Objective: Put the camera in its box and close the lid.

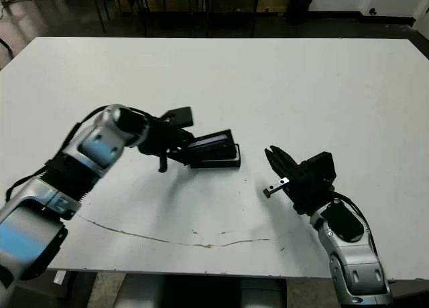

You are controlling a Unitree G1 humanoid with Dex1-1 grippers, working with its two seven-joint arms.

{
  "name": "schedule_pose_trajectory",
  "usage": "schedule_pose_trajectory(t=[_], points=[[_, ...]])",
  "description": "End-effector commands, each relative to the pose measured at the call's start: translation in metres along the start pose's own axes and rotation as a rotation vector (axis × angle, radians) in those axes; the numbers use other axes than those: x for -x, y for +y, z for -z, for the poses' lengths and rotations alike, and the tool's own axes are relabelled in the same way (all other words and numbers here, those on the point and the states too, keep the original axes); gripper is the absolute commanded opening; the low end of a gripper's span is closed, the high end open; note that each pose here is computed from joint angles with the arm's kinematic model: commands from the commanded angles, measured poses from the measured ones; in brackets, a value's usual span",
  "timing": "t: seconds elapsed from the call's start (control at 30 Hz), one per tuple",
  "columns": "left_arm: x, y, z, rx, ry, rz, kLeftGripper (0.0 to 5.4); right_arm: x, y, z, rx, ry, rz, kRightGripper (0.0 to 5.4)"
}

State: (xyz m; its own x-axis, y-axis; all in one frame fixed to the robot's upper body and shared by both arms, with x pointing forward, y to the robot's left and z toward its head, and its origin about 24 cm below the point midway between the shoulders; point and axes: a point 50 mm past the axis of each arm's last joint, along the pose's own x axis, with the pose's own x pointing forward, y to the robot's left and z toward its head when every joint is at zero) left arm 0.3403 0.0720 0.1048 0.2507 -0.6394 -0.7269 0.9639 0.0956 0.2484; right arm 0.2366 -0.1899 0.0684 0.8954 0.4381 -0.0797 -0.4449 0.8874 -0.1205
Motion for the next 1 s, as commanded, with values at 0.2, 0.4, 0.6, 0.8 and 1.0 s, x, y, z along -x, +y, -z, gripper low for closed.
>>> schedule_pose_trajectory(t=[0.2,0.4,0.6,0.8,1.0], points=[[-0.035,-0.032,0.011,0.053,0.089,0.111,0.91,0.002,-0.003,0.004,-0.012,0.017,0.02,0.0],[-0.041,-0.036,0.01,0.006,0.104,0.112,0.72,0.003,-0.003,0.005,-0.031,0.013,0.022,0.0],[-0.039,-0.036,0.01,-0.011,0.118,0.129,0.59,0.004,-0.004,0.005,-0.031,0.012,0.029,0.0],[-0.03,-0.036,0.015,-0.059,0.135,0.142,0.1,0.003,-0.002,0.004,-0.026,0.014,0.029,0.0],[-0.024,-0.037,0.023,-0.044,0.147,0.16,0.0,0.001,-0.001,0.003,-0.011,0.016,0.023,0.0]])
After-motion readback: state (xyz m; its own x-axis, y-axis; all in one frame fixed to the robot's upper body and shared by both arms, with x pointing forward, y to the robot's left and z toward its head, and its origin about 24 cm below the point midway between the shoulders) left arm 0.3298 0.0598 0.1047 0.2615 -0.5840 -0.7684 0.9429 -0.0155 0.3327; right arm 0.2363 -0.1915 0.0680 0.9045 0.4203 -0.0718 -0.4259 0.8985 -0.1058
